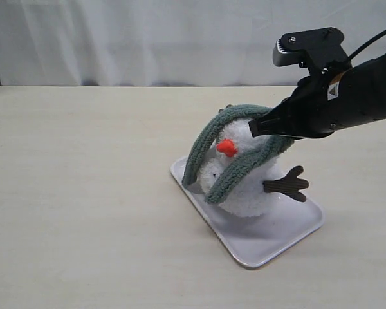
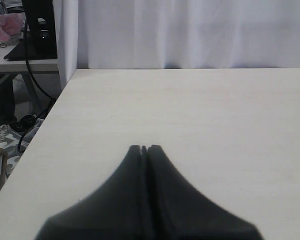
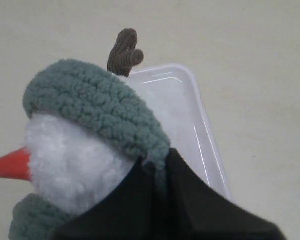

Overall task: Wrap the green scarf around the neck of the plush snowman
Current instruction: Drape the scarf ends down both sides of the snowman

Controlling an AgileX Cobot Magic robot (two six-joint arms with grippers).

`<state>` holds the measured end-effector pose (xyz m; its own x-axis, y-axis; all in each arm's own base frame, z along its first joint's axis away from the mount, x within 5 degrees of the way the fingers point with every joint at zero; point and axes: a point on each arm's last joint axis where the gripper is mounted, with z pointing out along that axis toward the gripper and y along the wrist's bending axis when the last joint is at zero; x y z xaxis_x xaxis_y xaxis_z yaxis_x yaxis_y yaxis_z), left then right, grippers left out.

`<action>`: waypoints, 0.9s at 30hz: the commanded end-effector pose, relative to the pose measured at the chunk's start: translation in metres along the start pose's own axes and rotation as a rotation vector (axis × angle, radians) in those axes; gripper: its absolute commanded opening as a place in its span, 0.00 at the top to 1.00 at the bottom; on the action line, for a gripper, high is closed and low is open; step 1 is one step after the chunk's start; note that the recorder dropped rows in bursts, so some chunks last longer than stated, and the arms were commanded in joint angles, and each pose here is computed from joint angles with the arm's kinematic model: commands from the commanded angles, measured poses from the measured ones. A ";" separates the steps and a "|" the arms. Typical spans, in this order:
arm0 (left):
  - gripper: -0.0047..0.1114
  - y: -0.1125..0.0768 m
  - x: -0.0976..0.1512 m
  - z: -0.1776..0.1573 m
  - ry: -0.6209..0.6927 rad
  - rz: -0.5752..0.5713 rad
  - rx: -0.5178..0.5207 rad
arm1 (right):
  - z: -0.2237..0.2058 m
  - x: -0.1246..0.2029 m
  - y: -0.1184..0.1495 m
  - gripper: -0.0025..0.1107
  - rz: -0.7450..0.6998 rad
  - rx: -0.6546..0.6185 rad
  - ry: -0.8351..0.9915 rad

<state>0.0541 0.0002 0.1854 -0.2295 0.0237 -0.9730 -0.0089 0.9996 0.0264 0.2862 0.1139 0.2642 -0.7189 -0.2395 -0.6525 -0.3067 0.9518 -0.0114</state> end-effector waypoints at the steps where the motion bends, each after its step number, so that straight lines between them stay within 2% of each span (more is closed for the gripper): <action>1: 0.96 0.000 0.000 0.000 -0.015 -0.008 -0.003 | 0.001 0.006 -0.006 0.94 -0.037 0.048 0.068; 5: 0.96 0.000 0.000 0.000 -0.015 -0.008 -0.003 | 0.007 0.012 -0.007 0.94 -0.048 0.064 0.129; 17: 0.96 0.000 0.000 0.000 -0.015 -0.008 -0.003 | 0.008 0.010 -0.003 0.94 -0.035 0.040 0.101; 22: 0.96 0.000 0.000 0.000 -0.015 -0.008 -0.003 | -0.007 -0.005 0.006 0.94 0.069 -0.070 -0.054; 27: 0.96 0.000 0.000 0.000 -0.015 -0.008 -0.003 | -0.011 -0.002 0.008 0.94 0.062 -0.100 -0.015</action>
<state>0.0541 0.0002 0.1854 -0.2295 0.0237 -0.9730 -0.0089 0.9996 0.0264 0.2798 0.1205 0.2711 -0.7331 -0.1678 -0.6591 -0.3127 0.9437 0.1076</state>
